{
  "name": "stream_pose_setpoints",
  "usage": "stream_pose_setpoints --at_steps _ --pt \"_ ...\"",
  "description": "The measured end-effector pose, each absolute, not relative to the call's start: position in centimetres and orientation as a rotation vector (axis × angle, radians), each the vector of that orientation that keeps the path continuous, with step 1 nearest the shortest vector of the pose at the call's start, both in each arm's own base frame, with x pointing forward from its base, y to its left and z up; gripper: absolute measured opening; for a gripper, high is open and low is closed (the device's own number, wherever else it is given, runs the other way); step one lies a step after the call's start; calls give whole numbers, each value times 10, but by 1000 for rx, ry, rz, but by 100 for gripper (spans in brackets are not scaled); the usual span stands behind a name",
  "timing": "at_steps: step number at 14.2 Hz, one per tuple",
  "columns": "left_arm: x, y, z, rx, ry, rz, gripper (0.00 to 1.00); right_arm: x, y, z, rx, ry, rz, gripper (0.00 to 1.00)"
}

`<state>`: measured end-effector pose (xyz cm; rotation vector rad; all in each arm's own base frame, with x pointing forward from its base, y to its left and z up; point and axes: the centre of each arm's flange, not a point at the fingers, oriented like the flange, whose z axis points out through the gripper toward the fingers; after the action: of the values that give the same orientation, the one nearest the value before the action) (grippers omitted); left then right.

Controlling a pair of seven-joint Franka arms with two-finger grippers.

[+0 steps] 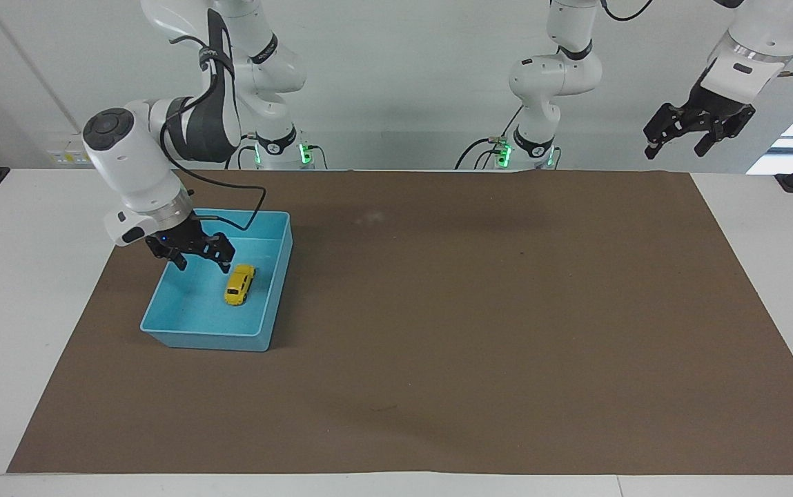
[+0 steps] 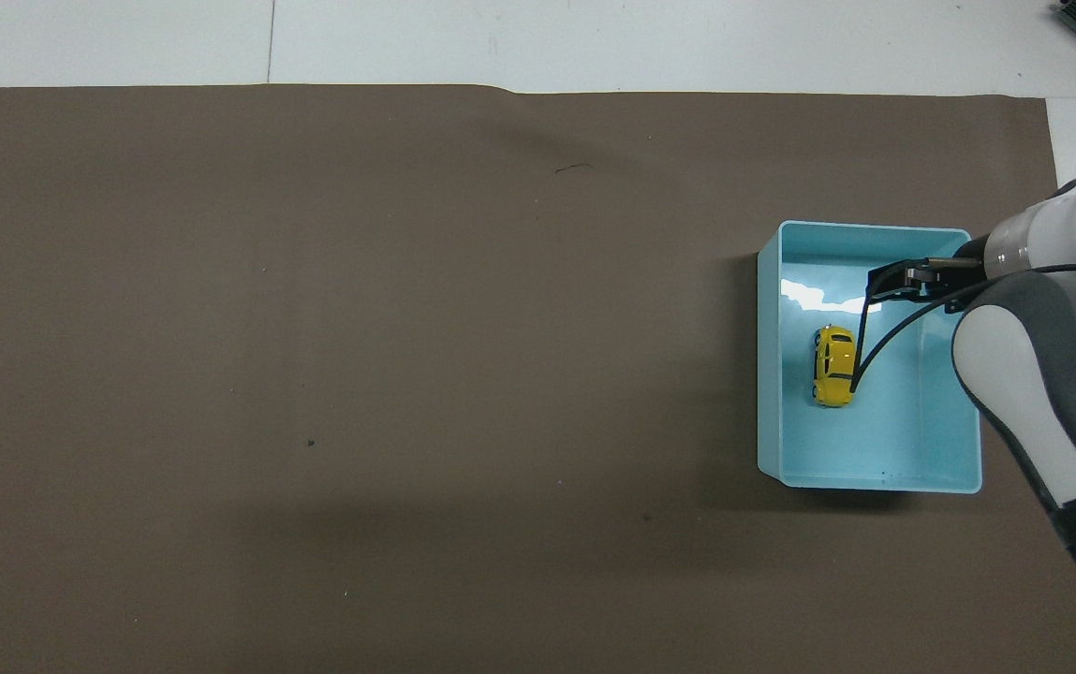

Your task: Wind up and store yellow beetle car

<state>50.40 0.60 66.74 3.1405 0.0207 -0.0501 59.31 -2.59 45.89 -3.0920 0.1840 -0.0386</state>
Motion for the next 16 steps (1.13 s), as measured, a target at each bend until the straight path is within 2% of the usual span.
stream_pose_setpoints --at_steps 8,16 --pt "504 6 667 3140 21 -50 100 578 -27 521 -3090 182 -89 100" --pt "504 6 667 3140 21 -50 100 559 -28 564 -3087 187 -157 100"
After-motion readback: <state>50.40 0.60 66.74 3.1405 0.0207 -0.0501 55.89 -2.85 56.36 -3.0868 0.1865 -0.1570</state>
